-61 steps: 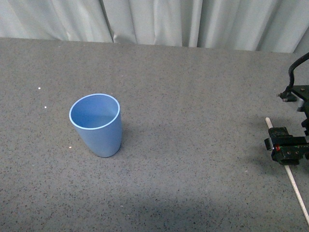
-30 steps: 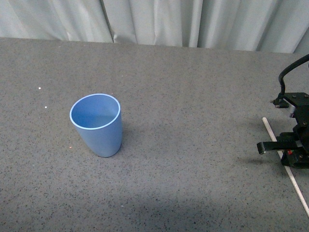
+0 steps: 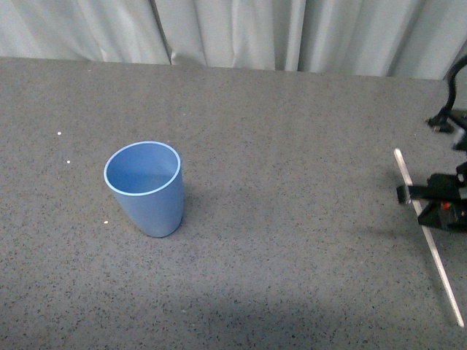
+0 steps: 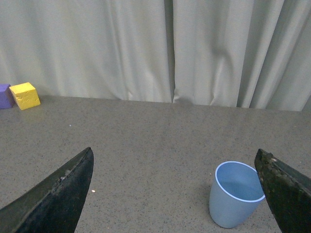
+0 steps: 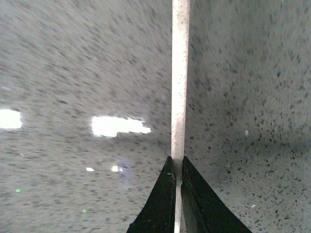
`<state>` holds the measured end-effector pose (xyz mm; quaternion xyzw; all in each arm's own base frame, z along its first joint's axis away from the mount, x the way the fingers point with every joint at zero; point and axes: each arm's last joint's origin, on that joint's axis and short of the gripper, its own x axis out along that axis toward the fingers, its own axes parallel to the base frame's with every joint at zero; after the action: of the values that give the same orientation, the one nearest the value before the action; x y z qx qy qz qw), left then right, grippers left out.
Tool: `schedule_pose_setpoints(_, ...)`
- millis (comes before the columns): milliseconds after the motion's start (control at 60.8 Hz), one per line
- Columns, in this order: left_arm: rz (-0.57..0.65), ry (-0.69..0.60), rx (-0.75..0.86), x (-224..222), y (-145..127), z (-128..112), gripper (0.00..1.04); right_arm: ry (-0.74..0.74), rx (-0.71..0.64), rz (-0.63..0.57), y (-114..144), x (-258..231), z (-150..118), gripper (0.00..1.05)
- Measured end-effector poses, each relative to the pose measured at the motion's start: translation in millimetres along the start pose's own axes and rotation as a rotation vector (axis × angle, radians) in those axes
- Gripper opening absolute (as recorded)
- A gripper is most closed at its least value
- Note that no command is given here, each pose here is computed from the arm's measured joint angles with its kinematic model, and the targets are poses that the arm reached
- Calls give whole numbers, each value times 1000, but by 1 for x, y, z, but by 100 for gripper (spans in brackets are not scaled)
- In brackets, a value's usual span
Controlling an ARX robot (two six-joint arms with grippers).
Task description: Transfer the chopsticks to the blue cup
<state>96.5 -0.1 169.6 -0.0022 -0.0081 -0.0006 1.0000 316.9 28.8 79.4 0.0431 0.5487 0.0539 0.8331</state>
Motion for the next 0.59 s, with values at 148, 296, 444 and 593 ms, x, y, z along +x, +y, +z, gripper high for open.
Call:
schedule_pose_setpoints(148, 0, 0, 0, 0, 0, 0, 98, -266, -70, 380, 37, -72, 31, 1)
schedule_pose_setpoints(296, 0, 0, 0, 0, 0, 0, 98, -419, -134, 474, 64, -84, 44, 1)
schedule_pose_setpoints(444, 0, 0, 0, 0, 0, 0, 98, -684, -225, 614, 106, -102, 56, 1)
schedule_pose_setpoints(593, 0, 0, 0, 0, 0, 0, 98, -851, -319, 753, 144, -102, 54, 1)
